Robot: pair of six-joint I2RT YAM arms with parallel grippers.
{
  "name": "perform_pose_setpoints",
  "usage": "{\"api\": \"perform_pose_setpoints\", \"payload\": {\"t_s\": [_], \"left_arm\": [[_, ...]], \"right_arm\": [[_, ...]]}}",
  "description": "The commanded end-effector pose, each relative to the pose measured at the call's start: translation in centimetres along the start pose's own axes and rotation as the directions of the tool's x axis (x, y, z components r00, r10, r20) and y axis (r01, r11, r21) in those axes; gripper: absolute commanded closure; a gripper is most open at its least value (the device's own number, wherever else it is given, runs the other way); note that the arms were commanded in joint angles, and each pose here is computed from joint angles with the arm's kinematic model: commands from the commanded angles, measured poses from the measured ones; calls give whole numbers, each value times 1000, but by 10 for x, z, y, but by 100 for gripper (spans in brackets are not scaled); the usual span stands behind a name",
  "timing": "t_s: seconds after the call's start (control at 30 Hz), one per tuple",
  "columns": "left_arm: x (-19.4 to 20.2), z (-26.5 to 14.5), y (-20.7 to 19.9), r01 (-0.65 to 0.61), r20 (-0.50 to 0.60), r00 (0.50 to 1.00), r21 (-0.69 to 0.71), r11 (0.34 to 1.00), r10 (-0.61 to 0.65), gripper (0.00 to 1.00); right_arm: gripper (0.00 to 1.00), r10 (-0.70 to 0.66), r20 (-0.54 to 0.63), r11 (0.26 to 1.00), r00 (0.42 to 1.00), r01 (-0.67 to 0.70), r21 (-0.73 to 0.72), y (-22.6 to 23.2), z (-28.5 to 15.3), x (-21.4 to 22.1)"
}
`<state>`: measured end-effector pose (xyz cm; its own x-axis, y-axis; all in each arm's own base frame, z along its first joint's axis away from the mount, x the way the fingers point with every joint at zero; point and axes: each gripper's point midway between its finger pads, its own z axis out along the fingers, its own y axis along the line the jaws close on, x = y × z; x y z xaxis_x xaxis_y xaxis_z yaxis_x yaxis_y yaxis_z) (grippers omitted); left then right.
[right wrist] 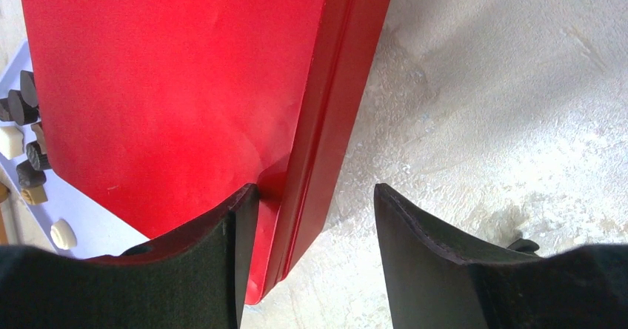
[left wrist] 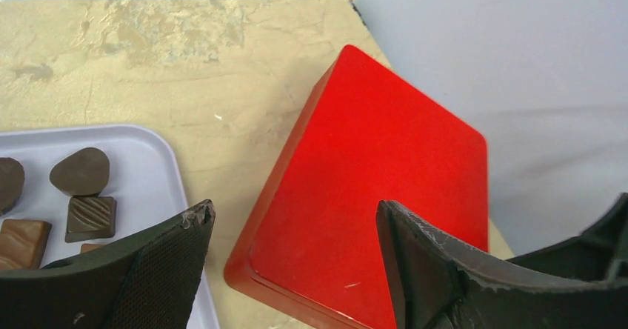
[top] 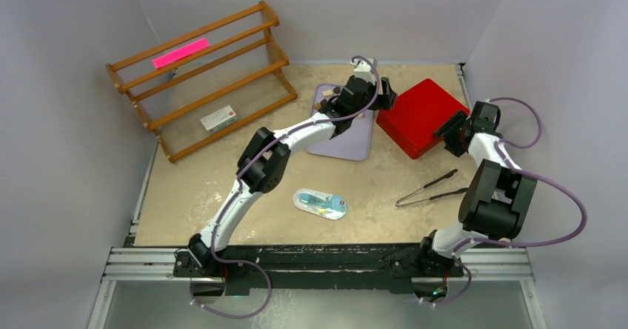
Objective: Pack the chocolate
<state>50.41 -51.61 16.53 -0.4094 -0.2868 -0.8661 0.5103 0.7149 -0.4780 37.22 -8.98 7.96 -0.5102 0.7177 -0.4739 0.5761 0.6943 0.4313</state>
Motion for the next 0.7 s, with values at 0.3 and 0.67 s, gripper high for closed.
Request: {"api": "perform_pose_setpoints", "payload": {"t_s": [0.3,0.67], "left_arm": [[51,18,-22,8,-98,995,164,986,8,54],[80,4,-52,-65,-149,985,176,982,92,58]], "right_arm": [[54,22,-75,999,997,-19,35,-17,19,25],[86,46,-109,998,993,-42,39,-27,25,49]]}}
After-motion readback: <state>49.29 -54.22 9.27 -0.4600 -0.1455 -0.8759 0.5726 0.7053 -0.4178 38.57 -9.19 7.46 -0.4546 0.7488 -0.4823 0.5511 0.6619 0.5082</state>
